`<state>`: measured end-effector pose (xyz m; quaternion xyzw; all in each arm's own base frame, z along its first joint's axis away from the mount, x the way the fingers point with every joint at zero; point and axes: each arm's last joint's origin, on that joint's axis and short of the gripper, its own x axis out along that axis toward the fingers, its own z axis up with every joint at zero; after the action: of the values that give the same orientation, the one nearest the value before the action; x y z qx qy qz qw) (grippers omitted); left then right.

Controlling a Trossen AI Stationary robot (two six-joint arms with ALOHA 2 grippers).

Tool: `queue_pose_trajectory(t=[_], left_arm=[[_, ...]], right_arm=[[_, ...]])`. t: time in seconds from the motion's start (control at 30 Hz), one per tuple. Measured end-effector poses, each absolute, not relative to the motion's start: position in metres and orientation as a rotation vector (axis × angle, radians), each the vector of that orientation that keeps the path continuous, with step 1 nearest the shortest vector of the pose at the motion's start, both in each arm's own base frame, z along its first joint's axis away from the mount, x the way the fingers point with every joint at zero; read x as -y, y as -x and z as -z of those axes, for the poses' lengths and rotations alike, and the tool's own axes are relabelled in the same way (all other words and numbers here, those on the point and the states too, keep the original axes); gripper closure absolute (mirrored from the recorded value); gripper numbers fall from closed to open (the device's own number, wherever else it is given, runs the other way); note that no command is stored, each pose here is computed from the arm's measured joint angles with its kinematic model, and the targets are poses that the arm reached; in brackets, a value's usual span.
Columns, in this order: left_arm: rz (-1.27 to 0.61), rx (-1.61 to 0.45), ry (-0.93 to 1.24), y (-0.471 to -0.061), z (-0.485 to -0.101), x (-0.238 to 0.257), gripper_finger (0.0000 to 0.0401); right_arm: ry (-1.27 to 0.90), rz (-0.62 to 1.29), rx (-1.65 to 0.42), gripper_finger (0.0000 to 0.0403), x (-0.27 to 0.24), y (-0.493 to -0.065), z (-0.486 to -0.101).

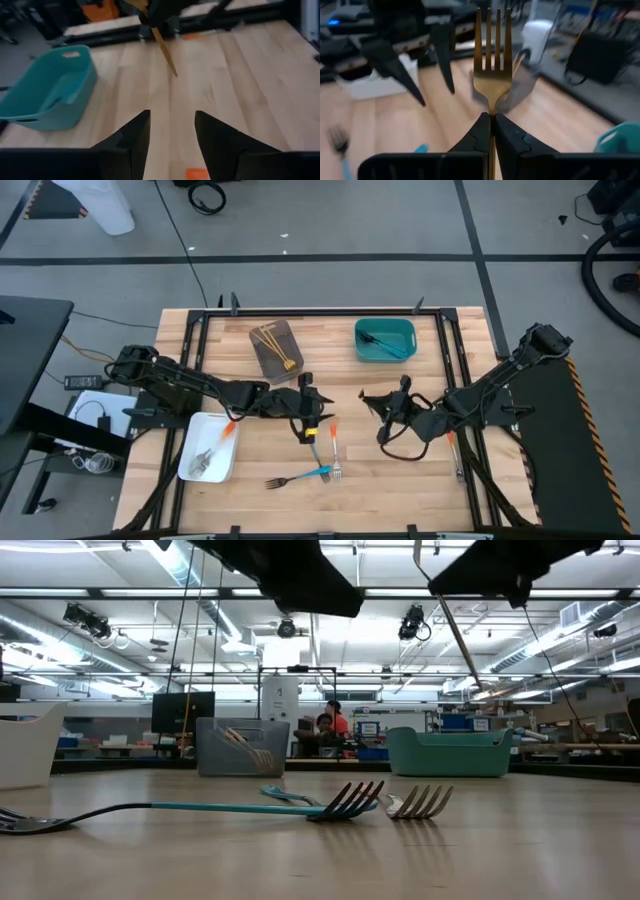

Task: Sort silverware by color (type)
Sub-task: Put the gold fork into the black bin

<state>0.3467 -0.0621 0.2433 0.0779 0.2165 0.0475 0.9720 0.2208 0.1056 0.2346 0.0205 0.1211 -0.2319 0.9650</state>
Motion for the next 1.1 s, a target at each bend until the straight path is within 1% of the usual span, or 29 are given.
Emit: queue_pose_trajectory(t=[0.13,0.27,0.43,0.57,0.73,0.83,1.1], left_arm=[[-0.204,-0.414,-0.185,-0.347,-0.246,0.057,0.0236],[-0.215,-0.403,-0.218,-0.348,-0.247,0.057,0.0232],[-0.209,-0.373,-0.230,-0.349,-0.250,0.056,0.0205],[-0.109,-0.360,-0.204,-0.351,-0.251,0.056,0.0187],[0.034,-0.357,-0.173,-0.352,-0.250,0.055,0.0186],[0.088,-0.356,-0.158,-0.353,-0.250,0.052,0.0186],[0.105,-0.334,-0.141,-0.354,-0.252,0.046,0.0186]], right_arm=[[-0.004,0.519,-0.191,0.0382,-0.102,-0.224,-0.242],[0.037,0.529,-0.167,0.0382,-0.098,-0.228,-0.247],[0.078,0.426,-0.145,0.0382,-0.092,-0.236,-0.254],[0.104,0.335,-0.139,0.0382,-0.087,-0.241,-0.256],[0.126,0.214,-0.125,0.0382,-0.081,-0.246,-0.258],[0.127,0.159,-0.106,0.0382,-0.077,-0.249,-0.261],[0.121,0.144,-0.050,0.0382,-0.070,-0.252,-0.266]])
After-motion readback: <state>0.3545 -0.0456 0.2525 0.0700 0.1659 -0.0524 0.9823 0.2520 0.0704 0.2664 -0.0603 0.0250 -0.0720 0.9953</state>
